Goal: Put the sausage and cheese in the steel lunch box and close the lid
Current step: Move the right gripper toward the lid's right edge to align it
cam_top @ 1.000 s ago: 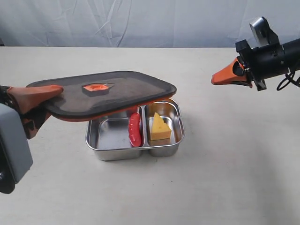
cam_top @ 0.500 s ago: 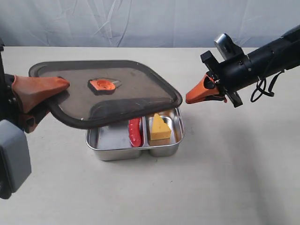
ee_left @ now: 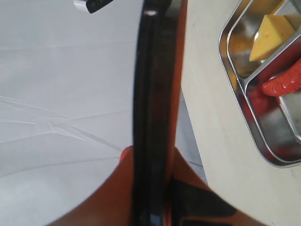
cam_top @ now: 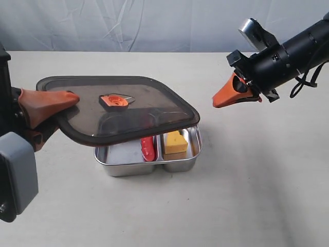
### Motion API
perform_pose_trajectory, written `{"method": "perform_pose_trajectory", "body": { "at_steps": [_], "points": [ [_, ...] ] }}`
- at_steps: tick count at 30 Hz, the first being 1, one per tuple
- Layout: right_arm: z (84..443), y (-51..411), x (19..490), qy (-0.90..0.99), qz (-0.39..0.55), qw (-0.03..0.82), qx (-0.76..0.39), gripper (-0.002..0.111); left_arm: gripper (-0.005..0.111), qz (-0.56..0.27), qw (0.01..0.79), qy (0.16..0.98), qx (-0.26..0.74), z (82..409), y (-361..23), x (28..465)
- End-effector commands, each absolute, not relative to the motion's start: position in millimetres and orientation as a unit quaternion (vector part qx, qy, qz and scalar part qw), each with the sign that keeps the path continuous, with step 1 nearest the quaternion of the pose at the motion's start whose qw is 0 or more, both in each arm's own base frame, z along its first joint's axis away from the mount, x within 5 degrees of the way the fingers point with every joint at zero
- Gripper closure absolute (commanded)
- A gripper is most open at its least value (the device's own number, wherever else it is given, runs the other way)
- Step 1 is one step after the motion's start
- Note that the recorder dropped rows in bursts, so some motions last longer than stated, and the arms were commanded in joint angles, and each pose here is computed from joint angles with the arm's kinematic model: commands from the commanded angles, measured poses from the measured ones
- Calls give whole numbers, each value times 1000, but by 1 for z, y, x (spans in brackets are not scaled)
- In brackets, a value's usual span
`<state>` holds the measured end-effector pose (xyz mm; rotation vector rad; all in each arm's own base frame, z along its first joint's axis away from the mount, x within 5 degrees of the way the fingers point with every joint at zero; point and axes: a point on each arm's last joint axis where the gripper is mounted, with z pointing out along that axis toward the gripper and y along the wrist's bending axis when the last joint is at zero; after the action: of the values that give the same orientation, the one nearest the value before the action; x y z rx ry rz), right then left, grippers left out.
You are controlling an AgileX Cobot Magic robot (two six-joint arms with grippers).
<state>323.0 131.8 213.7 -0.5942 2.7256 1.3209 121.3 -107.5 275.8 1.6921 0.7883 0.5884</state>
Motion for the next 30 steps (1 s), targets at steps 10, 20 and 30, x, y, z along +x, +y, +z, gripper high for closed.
{"method": "perform_pose_trajectory", "body": {
  "at_steps": [10,20,30],
  "points": [
    [261,133,318,869,466,68,-150,109,106,248,590,348,685,285,-101,115],
    [320,166,244,750,423,214,-461,109,106,201,620,427,627,286,-94,114],
    [337,156,167,755,149,389,-507,109,106,187,623,446,615,286,-94,114]
  ]
}}
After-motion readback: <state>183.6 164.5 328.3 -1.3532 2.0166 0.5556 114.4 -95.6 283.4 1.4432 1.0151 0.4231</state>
